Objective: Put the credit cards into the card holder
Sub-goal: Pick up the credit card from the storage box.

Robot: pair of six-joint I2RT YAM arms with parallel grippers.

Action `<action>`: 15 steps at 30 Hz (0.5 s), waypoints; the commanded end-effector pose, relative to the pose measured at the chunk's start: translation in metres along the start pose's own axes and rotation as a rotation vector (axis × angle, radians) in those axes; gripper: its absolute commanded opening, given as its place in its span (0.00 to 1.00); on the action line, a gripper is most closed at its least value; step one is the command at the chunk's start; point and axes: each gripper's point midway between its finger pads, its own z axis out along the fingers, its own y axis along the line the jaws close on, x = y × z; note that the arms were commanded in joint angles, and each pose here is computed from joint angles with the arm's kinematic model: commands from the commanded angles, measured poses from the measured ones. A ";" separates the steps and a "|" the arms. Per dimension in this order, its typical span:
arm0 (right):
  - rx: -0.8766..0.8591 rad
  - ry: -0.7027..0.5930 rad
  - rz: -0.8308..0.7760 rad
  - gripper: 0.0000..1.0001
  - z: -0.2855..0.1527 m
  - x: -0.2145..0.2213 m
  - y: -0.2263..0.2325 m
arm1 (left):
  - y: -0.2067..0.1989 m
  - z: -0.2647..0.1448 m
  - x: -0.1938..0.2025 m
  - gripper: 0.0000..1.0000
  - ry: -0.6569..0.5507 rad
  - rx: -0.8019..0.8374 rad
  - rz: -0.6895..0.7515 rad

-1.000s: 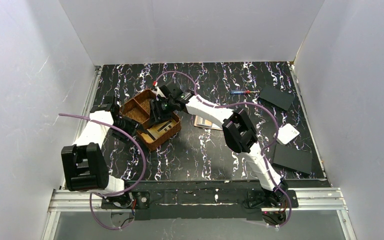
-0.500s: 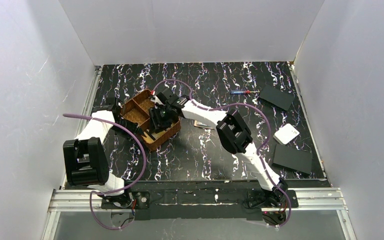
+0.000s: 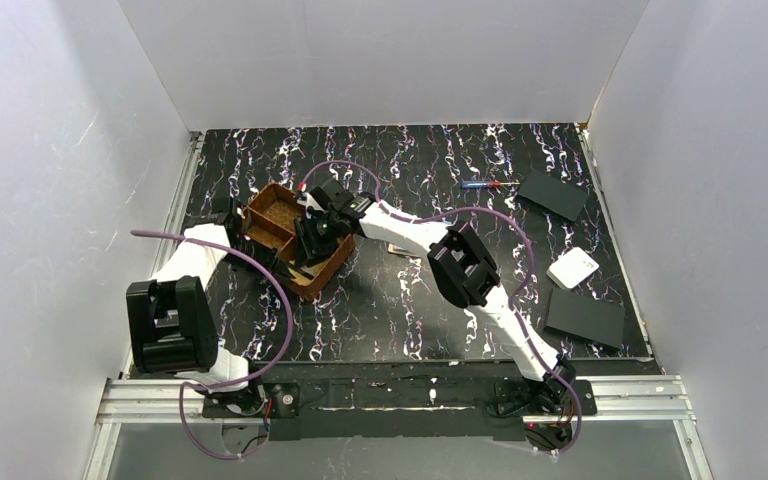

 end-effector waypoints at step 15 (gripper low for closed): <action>-0.174 0.115 0.017 0.45 0.007 0.040 0.044 | 0.001 0.011 -0.032 0.00 -0.199 0.086 0.306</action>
